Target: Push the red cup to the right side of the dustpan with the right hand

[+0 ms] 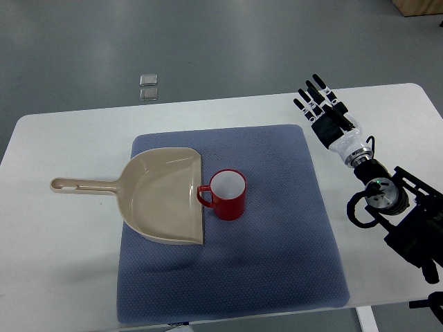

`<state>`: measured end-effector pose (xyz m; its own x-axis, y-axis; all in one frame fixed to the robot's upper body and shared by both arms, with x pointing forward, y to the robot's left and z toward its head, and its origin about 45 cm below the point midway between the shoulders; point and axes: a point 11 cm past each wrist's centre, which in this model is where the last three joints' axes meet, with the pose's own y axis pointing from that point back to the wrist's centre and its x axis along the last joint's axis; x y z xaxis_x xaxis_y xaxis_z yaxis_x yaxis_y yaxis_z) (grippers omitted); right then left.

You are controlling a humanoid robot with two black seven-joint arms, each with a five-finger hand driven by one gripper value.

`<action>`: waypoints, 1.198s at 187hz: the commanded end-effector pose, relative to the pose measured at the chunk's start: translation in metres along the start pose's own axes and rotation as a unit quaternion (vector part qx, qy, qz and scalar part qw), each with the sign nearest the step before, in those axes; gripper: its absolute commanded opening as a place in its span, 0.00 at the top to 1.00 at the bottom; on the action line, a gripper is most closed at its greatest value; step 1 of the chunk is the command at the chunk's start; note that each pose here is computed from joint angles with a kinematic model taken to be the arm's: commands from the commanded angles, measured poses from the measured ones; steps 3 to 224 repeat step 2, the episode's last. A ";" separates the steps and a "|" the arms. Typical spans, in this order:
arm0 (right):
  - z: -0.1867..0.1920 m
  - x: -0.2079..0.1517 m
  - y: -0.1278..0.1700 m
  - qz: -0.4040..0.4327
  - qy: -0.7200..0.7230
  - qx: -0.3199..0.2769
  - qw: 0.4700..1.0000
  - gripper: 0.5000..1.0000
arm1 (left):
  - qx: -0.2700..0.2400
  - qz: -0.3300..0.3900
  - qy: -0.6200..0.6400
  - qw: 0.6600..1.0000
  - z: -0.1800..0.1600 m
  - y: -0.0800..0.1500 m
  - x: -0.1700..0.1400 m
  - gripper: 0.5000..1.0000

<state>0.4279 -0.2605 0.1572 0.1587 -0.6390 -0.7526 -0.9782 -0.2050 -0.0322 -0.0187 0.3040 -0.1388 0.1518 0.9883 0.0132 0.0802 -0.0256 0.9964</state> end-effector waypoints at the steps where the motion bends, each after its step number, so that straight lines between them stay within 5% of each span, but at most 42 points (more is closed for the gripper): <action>1: -0.001 0.002 0.001 0.001 -0.001 0.005 1.000 0.13 | -0.003 -0.005 0.000 1.000 0.001 0.000 -0.004 0.00; 224: -0.001 0.001 0.001 0.001 0.000 0.005 1.000 0.13 | -0.004 -0.006 0.000 1.000 0.001 0.000 -0.005 0.00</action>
